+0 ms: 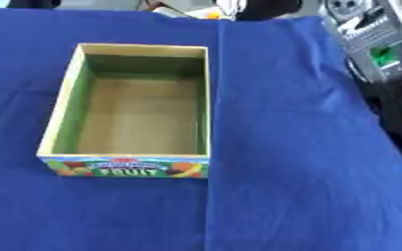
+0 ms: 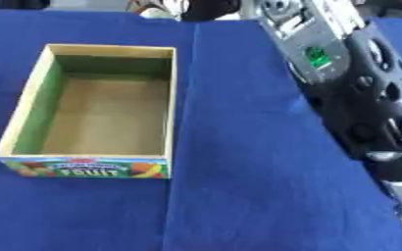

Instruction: Pick up objects on the table and place them in the box.

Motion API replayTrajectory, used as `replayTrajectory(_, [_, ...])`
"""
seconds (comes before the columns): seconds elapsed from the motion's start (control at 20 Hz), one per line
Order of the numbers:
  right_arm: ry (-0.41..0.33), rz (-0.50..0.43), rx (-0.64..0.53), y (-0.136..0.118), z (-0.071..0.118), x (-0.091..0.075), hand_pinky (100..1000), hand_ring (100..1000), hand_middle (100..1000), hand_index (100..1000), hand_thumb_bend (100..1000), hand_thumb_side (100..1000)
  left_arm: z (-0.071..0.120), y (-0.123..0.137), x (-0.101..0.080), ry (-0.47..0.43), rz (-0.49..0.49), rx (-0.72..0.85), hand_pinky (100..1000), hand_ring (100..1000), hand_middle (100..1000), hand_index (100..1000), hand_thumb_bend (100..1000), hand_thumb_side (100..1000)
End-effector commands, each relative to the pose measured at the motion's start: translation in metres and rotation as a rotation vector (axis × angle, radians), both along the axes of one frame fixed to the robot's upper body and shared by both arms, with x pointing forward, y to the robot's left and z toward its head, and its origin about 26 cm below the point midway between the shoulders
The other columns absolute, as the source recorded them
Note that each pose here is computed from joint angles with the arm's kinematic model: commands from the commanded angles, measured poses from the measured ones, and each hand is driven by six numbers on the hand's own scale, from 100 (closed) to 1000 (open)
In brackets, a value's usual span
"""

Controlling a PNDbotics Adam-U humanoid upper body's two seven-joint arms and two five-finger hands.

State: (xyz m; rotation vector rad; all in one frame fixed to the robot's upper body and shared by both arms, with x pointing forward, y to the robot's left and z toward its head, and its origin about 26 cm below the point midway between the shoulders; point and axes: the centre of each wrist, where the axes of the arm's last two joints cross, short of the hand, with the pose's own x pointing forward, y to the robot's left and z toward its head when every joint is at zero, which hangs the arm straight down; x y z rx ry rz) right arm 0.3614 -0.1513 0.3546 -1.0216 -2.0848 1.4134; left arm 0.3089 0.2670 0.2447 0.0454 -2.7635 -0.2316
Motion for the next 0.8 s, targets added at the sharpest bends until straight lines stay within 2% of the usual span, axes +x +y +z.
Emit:
replayTrajectory(0.05, [-0.007, -0.006, 0.03, 0.013, -0.005, 0.002, 626, 441, 343, 313, 100, 204, 0.009, -0.002, -0.003, -0.053, -0.013, 0.007, 726, 932, 943, 990, 100, 1000])
replayTrajectory(0.25, [0.048, -0.013, 0.051, 0.033, -0.031, 0.013, 623, 442, 342, 311, 100, 204, 0.009, -0.003, -0.003, -0.061, -0.016, 0.007, 726, 932, 943, 989, 100, 1000])
replayTrajectory(0.45, [0.069, -0.045, 0.005, 0.052, -0.057, 0.023, 619, 442, 342, 312, 100, 204, 0.009, -0.002, -0.003, -0.063, -0.012, 0.009, 726, 932, 943, 990, 100, 1000])
replayTrajectory(0.8, [0.123, -0.027, -0.068, 0.067, -0.082, 0.029, 614, 451, 347, 317, 100, 204, 0.009, -0.003, -0.002, -0.062, -0.016, 0.006, 725, 932, 943, 989, 100, 1000])
